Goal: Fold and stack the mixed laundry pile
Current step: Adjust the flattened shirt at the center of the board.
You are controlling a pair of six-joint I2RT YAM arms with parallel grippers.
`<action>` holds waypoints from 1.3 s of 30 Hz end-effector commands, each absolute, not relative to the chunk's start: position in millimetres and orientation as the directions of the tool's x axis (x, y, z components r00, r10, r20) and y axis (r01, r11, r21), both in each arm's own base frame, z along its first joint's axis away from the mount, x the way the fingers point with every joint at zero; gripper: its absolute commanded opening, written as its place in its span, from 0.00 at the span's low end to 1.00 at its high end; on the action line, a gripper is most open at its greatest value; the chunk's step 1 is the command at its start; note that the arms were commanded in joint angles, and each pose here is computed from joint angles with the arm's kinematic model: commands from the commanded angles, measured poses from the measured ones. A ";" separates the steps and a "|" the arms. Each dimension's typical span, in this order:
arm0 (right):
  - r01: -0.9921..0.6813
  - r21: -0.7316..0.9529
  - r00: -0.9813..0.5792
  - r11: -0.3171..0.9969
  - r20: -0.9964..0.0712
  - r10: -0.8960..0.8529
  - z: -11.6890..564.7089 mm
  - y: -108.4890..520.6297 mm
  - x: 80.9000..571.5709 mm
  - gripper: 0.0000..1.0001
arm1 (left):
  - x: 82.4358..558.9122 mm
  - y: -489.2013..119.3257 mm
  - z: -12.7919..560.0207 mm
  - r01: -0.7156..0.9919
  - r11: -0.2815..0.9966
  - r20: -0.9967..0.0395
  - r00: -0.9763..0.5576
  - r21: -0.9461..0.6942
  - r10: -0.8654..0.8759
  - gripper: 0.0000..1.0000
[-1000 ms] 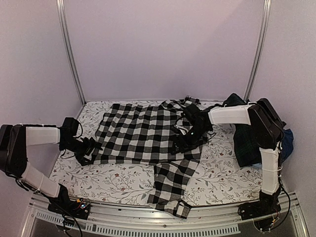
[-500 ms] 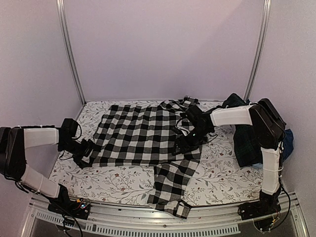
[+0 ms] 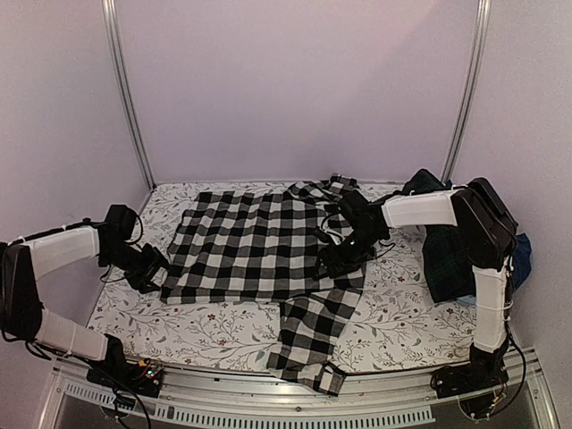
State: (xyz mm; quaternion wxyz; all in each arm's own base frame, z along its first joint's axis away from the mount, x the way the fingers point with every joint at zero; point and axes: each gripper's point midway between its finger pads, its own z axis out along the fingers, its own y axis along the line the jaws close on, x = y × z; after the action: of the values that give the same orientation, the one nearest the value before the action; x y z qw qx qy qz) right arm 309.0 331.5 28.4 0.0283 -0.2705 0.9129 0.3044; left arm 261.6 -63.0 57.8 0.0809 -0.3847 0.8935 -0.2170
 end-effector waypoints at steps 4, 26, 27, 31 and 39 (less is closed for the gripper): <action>-0.409 0.447 -0.894 0.795 -0.022 -0.448 -15.8 288.5 293.0 0.74 | 222.5 -65.3 18.5 -0.726 0.611 0.165 -0.676 -0.317 -0.718 0.52; -0.313 0.468 -0.933 0.826 0.011 -0.360 -22.6 267.6 306.8 0.72 | 351.3 -119.8 137.5 -0.287 0.899 -0.252 -0.891 -0.330 -0.377 0.00; -0.315 0.468 -0.932 0.825 0.011 -0.362 -22.8 267.7 306.7 0.72 | 341.8 -117.2 129.1 -0.313 0.894 -0.217 -0.894 -0.320 -0.391 0.00; -0.320 0.467 -0.930 0.824 0.010 -0.367 -21.2 266.6 304.9 0.72 | 282.7 -96.9 91.1 -0.485 0.837 -0.049 -0.858 -0.253 -0.511 0.00; -0.365 0.504 -0.923 0.783 -0.088 -0.373 36.1 272.5 305.7 0.74 | 227.3 -73.7 92.0 -0.597 0.737 -0.054 -0.764 -0.317 -0.643 0.60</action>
State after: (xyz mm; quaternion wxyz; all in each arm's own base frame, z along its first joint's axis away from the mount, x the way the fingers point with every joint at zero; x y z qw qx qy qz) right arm 320.7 300.8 30.3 0.0129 -0.2163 0.9260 0.3093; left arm 223.1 -82.0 67.6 0.0261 -0.2952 0.9487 -0.1104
